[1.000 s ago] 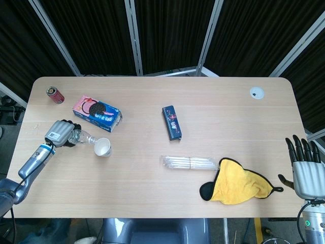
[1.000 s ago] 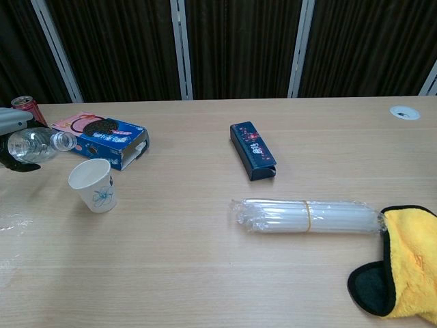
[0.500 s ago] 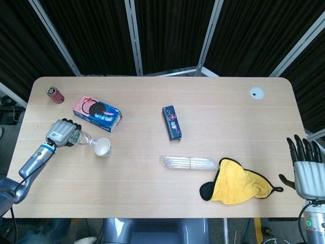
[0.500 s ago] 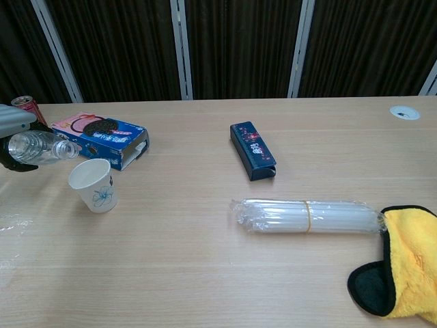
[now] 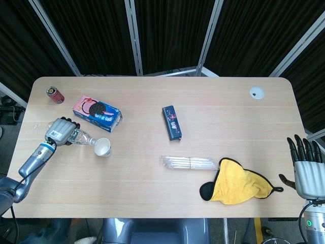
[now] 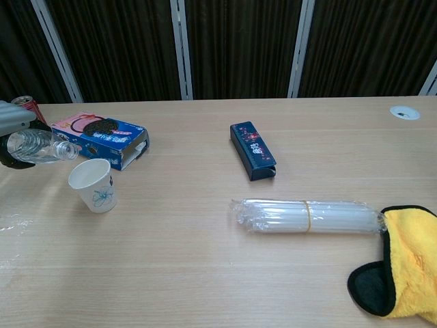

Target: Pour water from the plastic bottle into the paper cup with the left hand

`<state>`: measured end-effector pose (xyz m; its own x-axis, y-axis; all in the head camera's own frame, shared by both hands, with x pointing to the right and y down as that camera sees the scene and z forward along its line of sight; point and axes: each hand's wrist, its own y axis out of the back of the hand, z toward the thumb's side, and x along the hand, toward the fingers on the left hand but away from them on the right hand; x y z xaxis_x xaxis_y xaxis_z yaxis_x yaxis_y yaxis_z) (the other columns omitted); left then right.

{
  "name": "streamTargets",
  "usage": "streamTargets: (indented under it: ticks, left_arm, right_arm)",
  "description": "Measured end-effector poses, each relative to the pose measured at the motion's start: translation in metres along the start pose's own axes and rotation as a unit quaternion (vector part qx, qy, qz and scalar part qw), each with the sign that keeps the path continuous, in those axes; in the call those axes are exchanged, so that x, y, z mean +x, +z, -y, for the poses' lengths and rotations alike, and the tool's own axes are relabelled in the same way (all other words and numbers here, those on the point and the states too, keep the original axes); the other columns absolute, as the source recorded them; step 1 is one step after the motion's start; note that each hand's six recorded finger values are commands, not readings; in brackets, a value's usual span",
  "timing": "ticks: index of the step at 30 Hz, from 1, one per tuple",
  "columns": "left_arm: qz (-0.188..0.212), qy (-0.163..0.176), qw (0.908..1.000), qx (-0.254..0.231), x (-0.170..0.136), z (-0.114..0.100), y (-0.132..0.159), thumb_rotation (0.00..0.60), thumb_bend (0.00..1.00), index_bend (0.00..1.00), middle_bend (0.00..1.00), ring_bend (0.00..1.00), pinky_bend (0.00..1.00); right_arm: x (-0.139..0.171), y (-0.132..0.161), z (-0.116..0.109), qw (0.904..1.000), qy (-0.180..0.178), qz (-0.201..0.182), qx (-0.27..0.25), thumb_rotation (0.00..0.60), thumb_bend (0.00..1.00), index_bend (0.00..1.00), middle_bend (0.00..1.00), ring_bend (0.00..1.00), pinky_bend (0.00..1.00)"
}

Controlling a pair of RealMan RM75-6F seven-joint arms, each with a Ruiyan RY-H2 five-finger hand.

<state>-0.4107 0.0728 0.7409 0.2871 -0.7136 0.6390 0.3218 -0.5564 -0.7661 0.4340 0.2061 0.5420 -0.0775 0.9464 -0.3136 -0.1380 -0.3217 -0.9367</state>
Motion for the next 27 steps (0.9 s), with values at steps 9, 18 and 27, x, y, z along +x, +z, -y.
streamTargets:
  ticks: [9,18,27]
  left_arm:
    - [-0.007,-0.005,0.9992,0.038,0.0013,-0.0024,0.0001,0.600,0.46,0.62,0.51,0.38,0.38]
    - [-0.007,-0.001,0.9985,0.055,0.0023,-0.0063,0.0042,0.600,0.46,0.62,0.51,0.38,0.38]
    - [-0.007,0.002,0.9972,0.074,0.0024,-0.0084,0.0075,0.600,0.46,0.62,0.51,0.38,0.38]
  right_arm:
    - [-0.0009,0.0008,0.0017,1.0000,0.003,0.000,0.002,0.600,0.00,0.00,0.00,0.00,0.00]
    - [-0.0017,0.0010,0.0026,1.0000,0.003,0.000,0.004,0.600,0.00,0.00,0.00,0.00,0.00]
    - [-0.0018,0.0009,0.0025,1.0000,0.003,0.001,0.004,0.600,0.00,0.00,0.00,0.00,0.00]
